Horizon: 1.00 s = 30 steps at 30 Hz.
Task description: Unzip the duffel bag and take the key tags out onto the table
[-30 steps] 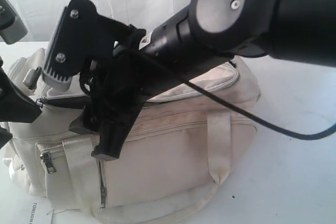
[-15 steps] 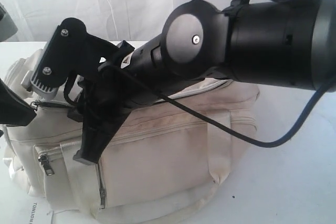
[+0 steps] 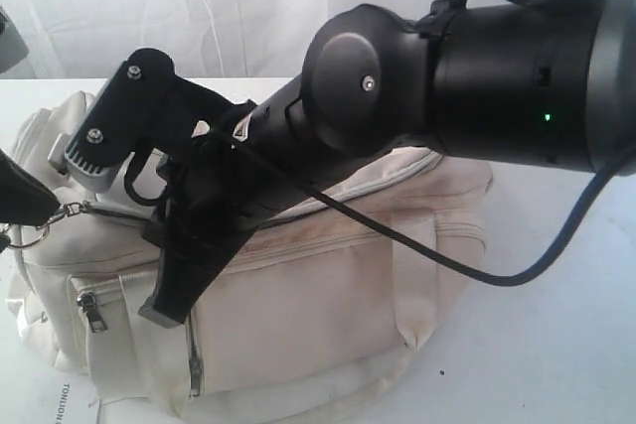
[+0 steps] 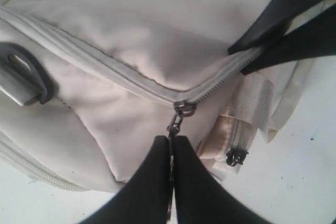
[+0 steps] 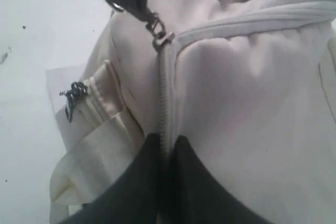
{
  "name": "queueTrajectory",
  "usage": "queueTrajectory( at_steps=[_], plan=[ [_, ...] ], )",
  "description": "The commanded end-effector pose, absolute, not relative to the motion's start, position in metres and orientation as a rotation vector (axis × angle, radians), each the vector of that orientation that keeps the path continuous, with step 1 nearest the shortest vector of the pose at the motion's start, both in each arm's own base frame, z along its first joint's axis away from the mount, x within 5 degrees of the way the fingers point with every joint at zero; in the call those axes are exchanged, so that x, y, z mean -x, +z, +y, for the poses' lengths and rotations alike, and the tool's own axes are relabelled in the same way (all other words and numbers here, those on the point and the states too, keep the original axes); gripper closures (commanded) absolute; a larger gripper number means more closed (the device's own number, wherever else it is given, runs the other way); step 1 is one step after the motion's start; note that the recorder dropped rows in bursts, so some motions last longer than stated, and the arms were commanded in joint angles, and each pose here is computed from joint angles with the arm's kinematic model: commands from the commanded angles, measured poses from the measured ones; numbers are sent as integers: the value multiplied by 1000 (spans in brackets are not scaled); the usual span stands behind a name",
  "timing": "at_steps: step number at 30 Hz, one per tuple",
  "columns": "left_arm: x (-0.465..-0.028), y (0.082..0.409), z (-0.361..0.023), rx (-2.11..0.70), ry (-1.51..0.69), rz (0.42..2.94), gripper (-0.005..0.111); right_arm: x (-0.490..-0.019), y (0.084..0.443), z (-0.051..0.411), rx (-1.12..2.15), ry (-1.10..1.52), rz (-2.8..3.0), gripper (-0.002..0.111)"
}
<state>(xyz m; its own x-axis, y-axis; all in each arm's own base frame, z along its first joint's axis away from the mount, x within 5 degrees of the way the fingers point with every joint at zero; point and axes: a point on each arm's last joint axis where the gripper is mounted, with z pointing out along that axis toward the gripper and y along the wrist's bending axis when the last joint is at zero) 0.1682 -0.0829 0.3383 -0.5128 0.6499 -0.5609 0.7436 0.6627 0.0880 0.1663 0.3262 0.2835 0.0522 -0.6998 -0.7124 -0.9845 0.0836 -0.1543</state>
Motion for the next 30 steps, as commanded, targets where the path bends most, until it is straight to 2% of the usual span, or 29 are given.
queueTrajectory(
  at_steps=[1,11,26,30],
  plan=[
    [-172,336,-80,-1049,-175,2330,107,-165,275,319,1733,486,1797,108],
    [-194,327,-87,-1001,-157,2305,107,-162,261,312,1764,474,1863,108],
    [-220,349,-89,-770,-84,2013,107,-158,253,308,1798,471,1901,108],
    [-233,338,-90,-776,-54,2046,107,-157,252,307,1809,471,1909,108]
  ],
)
